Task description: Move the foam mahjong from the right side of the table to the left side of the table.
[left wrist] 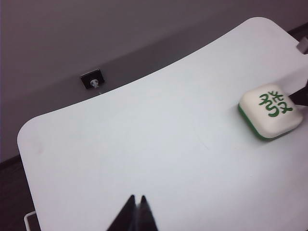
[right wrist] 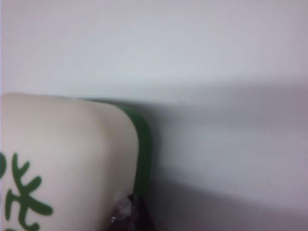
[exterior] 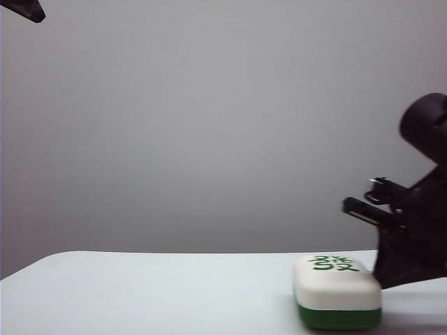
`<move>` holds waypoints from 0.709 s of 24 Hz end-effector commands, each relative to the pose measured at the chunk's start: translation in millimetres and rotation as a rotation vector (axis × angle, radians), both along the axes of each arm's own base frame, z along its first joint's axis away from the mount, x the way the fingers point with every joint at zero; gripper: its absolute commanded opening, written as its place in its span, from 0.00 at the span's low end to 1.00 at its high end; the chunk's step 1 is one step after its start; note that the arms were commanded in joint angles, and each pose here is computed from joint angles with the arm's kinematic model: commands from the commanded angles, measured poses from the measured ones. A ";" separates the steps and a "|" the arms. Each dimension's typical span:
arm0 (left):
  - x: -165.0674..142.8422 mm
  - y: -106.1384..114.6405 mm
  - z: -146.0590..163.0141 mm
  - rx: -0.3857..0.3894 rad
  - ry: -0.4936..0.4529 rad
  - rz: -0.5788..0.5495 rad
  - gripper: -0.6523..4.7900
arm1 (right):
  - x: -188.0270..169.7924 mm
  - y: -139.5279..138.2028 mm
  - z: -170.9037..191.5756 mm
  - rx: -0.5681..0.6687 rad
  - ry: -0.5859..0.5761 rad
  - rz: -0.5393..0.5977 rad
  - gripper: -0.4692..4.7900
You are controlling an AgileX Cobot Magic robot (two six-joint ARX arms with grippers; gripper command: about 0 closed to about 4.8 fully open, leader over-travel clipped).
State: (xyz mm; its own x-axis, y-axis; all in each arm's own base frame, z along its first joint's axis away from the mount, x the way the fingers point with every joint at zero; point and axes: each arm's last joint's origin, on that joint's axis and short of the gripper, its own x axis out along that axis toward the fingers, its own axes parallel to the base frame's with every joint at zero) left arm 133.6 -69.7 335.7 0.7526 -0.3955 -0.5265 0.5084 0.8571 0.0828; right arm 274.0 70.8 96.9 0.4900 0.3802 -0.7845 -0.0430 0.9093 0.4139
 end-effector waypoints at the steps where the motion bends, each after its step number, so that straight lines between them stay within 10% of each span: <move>1: -1.4 0.0 0.0 -0.006 0.015 -0.023 0.11 | 8.4 16.1 3.7 0.028 -0.016 0.018 0.08; 17: -27.9 13.3 -3.4 0.025 0.091 -0.036 0.11 | 3.3 105.6 1.1 0.014 0.095 0.241 0.08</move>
